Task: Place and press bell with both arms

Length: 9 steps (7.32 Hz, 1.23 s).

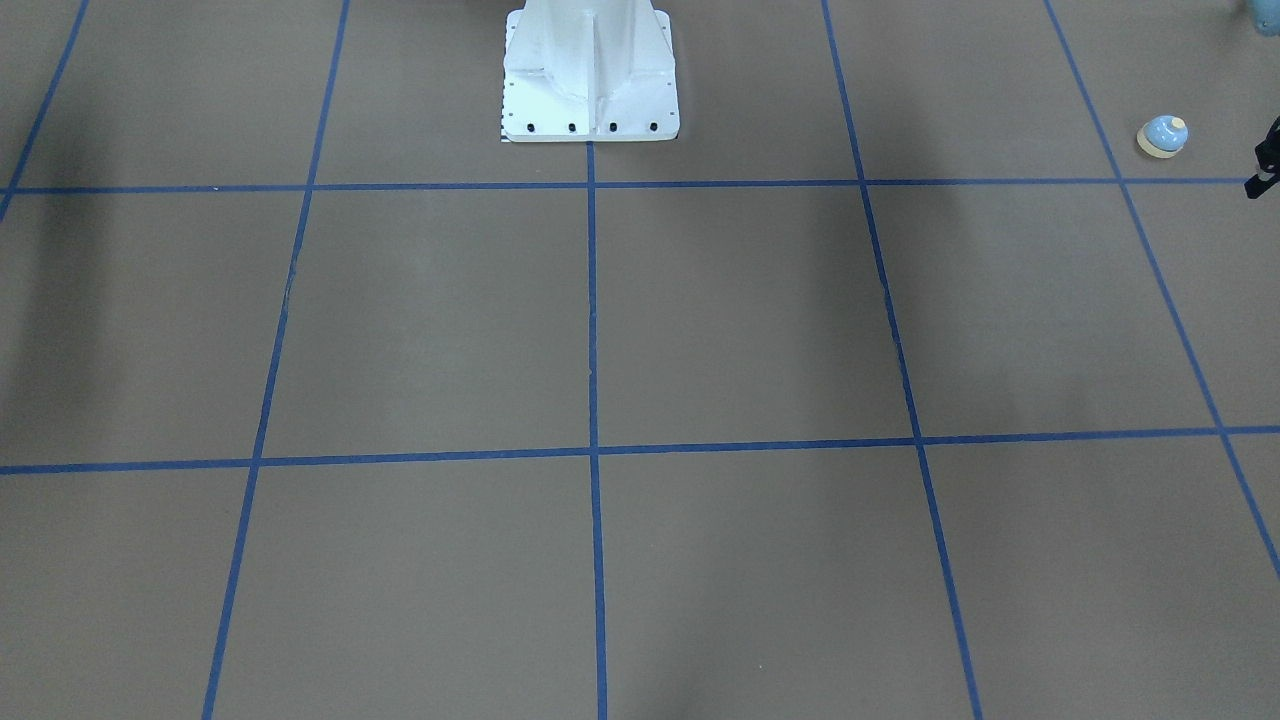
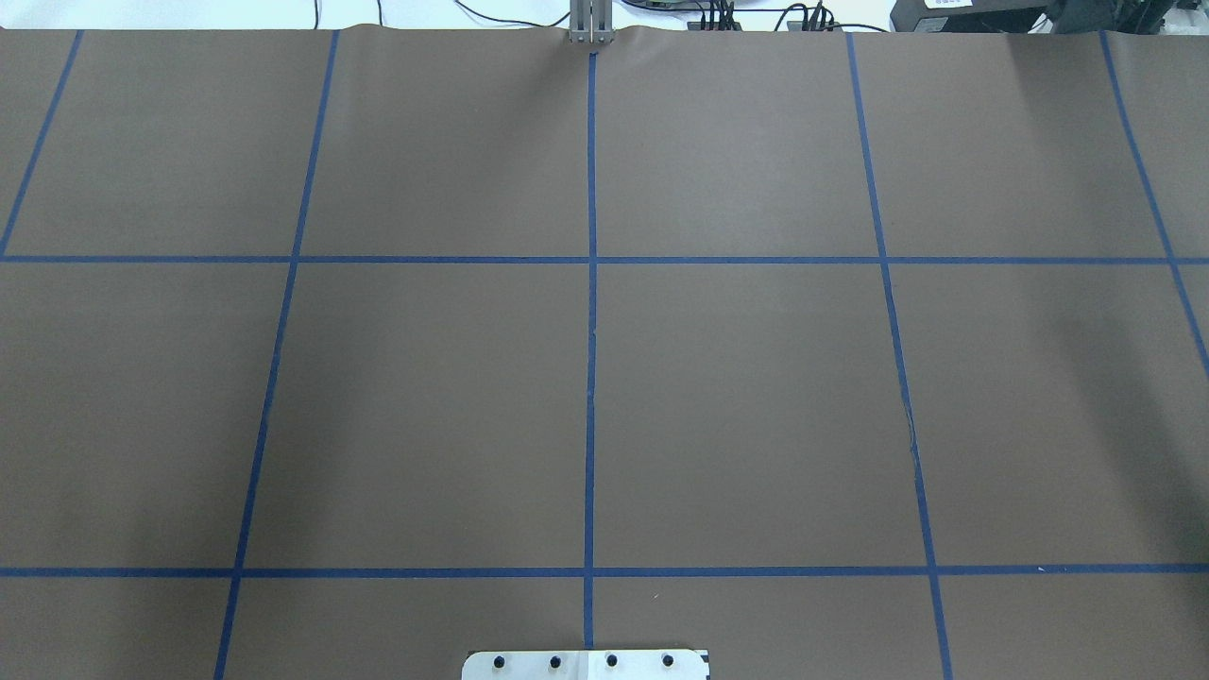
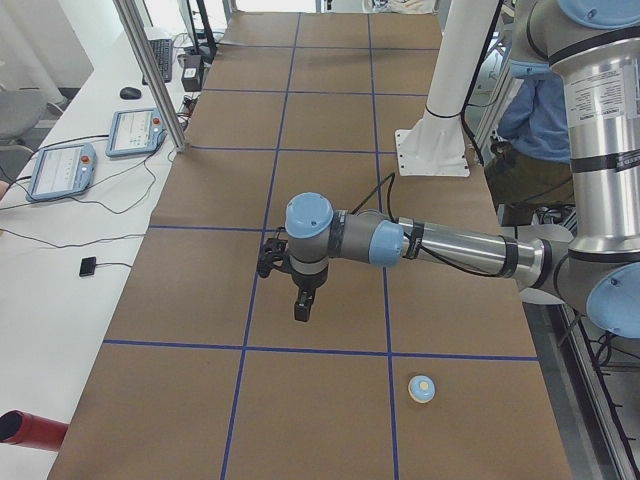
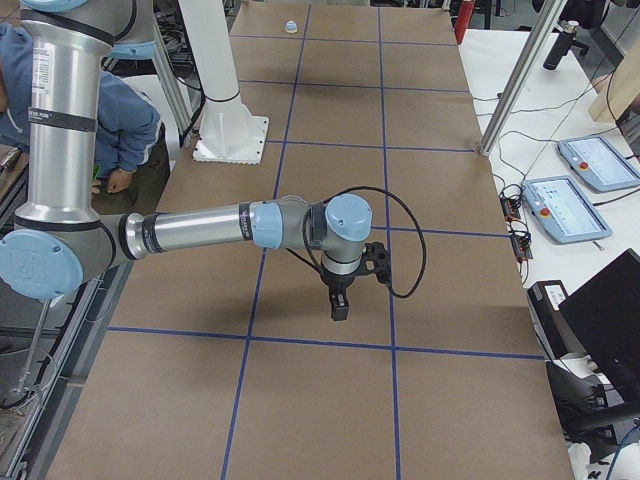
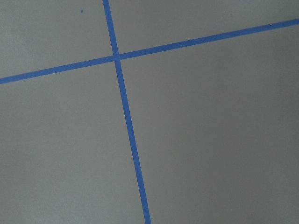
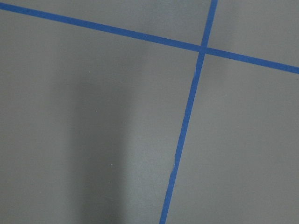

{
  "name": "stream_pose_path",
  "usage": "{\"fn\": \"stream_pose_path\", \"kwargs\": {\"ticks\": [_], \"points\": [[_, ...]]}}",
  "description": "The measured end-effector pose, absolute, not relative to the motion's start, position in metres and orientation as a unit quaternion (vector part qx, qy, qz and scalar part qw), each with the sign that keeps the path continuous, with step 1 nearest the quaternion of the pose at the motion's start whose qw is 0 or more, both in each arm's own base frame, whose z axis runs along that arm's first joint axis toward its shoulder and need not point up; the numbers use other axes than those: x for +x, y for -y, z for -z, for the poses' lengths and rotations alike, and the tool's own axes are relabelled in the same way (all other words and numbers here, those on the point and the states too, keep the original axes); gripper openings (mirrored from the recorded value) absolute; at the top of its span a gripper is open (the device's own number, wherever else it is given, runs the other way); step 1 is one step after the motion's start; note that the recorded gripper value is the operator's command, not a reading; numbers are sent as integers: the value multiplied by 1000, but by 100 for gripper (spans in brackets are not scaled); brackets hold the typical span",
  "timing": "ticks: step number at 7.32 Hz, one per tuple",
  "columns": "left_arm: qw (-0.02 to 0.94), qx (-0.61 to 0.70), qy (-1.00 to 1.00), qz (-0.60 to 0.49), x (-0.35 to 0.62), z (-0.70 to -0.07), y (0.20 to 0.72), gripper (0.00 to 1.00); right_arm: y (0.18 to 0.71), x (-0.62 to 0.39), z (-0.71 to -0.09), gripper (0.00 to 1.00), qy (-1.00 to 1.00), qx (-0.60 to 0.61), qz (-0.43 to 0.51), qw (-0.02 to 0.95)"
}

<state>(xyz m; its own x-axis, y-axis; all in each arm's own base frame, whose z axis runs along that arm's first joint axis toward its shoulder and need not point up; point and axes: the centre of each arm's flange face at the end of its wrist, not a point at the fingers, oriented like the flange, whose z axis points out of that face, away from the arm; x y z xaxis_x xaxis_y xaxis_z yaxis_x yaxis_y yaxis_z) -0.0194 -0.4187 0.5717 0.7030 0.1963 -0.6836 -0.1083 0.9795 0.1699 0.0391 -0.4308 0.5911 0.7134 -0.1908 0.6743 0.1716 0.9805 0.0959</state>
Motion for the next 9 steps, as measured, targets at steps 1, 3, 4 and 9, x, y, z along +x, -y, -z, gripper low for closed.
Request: {"fn": "stream_pose_path", "kwargs": {"ticks": [1,3,4,9], "points": [[921,60,-377,-83,-19,-570,420,100,429,41,-593,100,365,12,95,926],[921,61,-376,-83,-20,-570,420,100,427,42,-597,100,364,8,91,927],[921,60,-376,-82,-20,-571,419,100,428,42,-596,100,364,8,90,927],[917,79,-380,-90,-19,-567,419,100,429,42,-593,100,365,25,97,925]]}}
